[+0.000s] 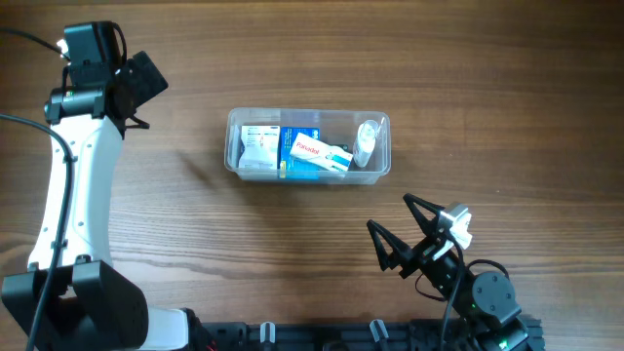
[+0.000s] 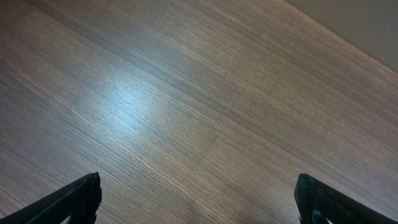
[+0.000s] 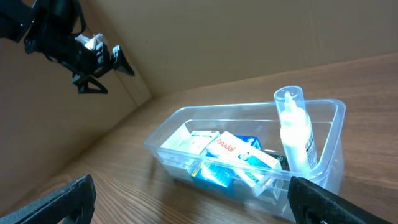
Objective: Pack container
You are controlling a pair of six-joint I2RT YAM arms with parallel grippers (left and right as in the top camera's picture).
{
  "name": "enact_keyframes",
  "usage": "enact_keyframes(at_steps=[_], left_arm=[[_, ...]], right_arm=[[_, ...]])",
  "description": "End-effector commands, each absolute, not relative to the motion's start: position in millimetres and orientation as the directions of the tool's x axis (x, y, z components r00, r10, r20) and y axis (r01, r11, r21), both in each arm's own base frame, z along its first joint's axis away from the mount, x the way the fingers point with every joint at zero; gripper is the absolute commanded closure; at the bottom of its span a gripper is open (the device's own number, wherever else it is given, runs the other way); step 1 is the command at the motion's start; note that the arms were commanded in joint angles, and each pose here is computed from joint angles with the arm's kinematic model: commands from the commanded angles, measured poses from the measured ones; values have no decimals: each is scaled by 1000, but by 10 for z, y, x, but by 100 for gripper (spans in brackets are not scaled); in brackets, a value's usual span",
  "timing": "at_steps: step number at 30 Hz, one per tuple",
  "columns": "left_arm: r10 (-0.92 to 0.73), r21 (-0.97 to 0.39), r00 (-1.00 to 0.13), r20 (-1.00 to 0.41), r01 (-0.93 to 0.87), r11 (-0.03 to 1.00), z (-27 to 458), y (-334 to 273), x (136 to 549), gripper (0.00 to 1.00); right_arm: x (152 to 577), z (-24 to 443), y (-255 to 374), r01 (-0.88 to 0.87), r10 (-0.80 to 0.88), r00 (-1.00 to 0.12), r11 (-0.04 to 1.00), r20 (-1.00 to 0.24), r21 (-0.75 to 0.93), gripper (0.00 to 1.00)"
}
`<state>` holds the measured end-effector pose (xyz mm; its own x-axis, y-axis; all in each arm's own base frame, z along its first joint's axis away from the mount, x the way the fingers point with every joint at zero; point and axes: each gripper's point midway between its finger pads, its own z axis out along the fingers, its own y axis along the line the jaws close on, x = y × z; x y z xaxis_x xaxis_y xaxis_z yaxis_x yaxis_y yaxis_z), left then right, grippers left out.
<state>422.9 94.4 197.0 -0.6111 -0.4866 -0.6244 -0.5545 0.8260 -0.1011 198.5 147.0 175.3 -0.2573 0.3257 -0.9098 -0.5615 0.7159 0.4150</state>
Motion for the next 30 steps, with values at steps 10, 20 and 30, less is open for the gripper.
enact_keyframes(at_steps=[10, 20, 30], left_arm=[[-483, -103, -598, -640, -556, 825, 2046, 970, 4230, 0], [-483, -103, -598, -640, -556, 825, 2046, 970, 4230, 0], [-483, -103, -598, -640, -556, 825, 2046, 970, 4230, 0]], right_arm=[[2026, 1744, 1415, -570, 186, -139, 788, -973, 232, 0], [2063, 1598, 1421, -570, 57, -122, 813, -991, 117, 0], [2160, 1540, 1306, -496, 40, -131, 862, -991, 100, 0]])
